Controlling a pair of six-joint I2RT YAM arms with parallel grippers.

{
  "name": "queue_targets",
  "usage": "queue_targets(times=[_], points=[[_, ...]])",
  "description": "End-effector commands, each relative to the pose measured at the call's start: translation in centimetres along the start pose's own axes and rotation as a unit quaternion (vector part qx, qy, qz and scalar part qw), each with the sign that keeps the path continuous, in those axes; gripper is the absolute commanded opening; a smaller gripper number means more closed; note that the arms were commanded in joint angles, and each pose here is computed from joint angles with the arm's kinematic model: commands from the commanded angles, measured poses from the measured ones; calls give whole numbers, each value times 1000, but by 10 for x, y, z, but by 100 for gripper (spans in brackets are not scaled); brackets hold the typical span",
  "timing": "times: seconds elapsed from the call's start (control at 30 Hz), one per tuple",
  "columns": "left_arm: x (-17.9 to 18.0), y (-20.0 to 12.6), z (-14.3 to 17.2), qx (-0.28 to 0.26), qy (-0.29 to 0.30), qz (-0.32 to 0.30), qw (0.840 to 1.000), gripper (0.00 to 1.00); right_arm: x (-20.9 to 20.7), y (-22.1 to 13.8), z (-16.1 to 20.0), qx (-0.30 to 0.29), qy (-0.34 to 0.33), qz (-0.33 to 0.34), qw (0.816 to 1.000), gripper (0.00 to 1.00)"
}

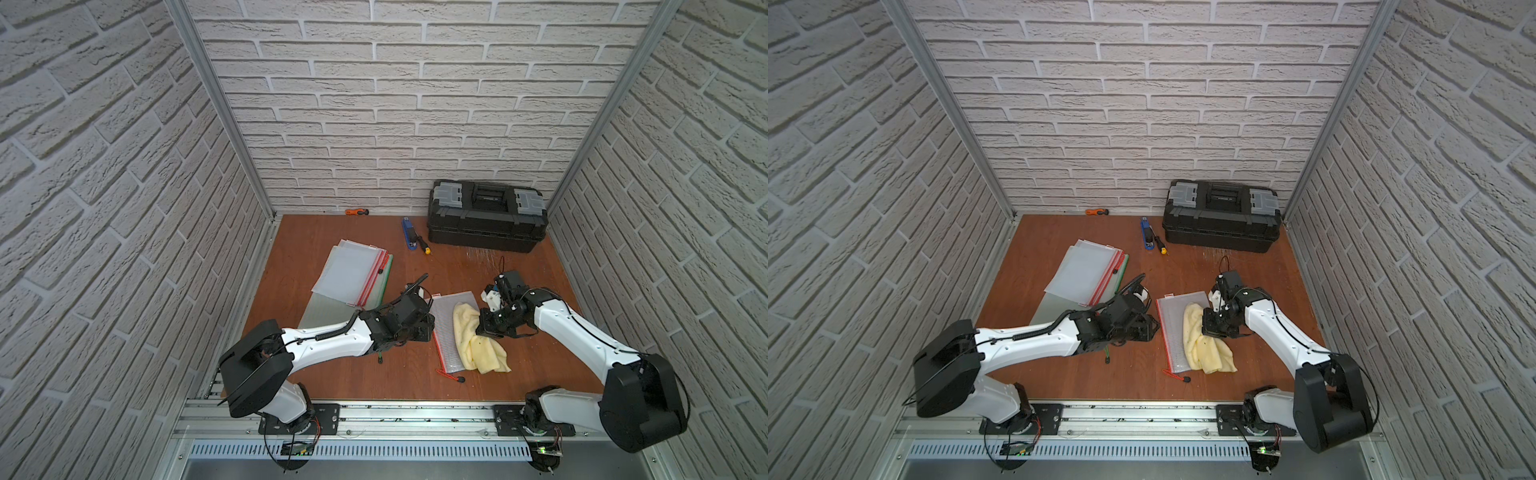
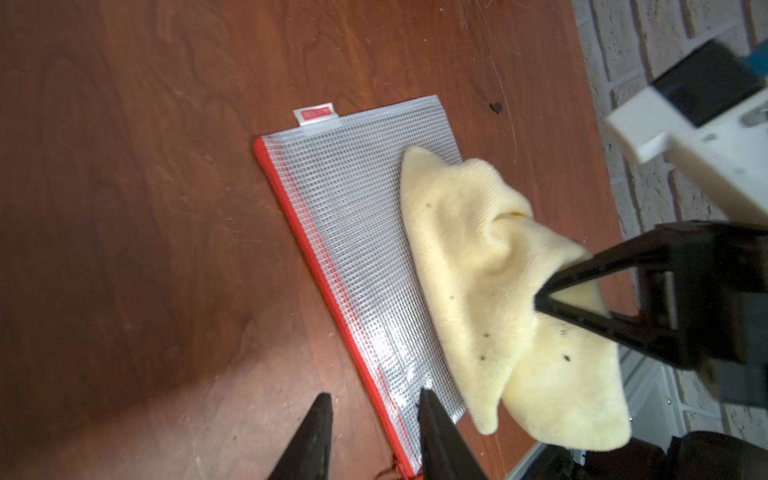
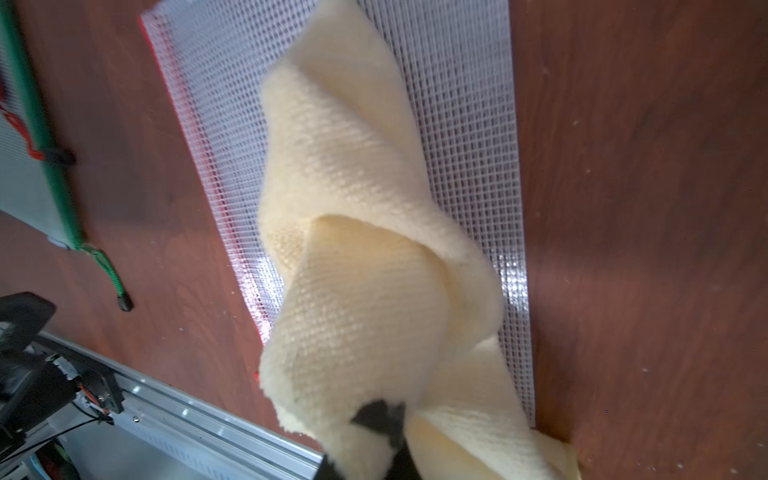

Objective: Wipe the document bag
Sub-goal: Wipe the dirt from the document bag.

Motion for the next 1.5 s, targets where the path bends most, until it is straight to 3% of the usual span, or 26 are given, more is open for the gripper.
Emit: queue_targets(times=[0.0,0.07,0.17,0.23,0.4,0.6,0.8,0.93,1.27,1.47], points=[[-10,20,-3,-5,-8,39,999,30,7,9,-13,-25,-3,-10,1000,3],[-8,33,-8,0,-6,22,1000,27,10,12,-16,-22,-6,-7,1000,3],[7,50,-16,9,-22,-8,1000,9,11,14,-19,-16,-11,-1,1000,3],[22,59,-23,8,-46,-9,999,2,11,17,-19,-11,-11,-2,1000,3],[43,68,-39,-9,-84,25,996,1,11,31,-13,3,-8,-11,1000,3],[35,85,-52,27,-52,23,998,0,13,41,-14,9,-5,-9,1000,3],[44,99,-45,63,-44,-13,997,0,27,42,-24,10,-14,-20,1000,3],[58,92,-32,77,-48,-61,994,0,45,38,-30,3,-29,-36,999,3],[72,72,-27,73,-46,-97,992,0,62,53,-35,18,-40,-33,998,3],[74,72,-26,72,-51,-109,990,0,112,63,-16,47,-89,-54,993,3]])
Point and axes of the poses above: each gripper's point midway between its finger pads, its own y axis out along the fingers, its own x axis along the line the jaws close on, z = x × y, the point moved 10 cm from there along -y, back along the fingers, and after that the axes turned 6 degrees about y, right-handed, at the moved point
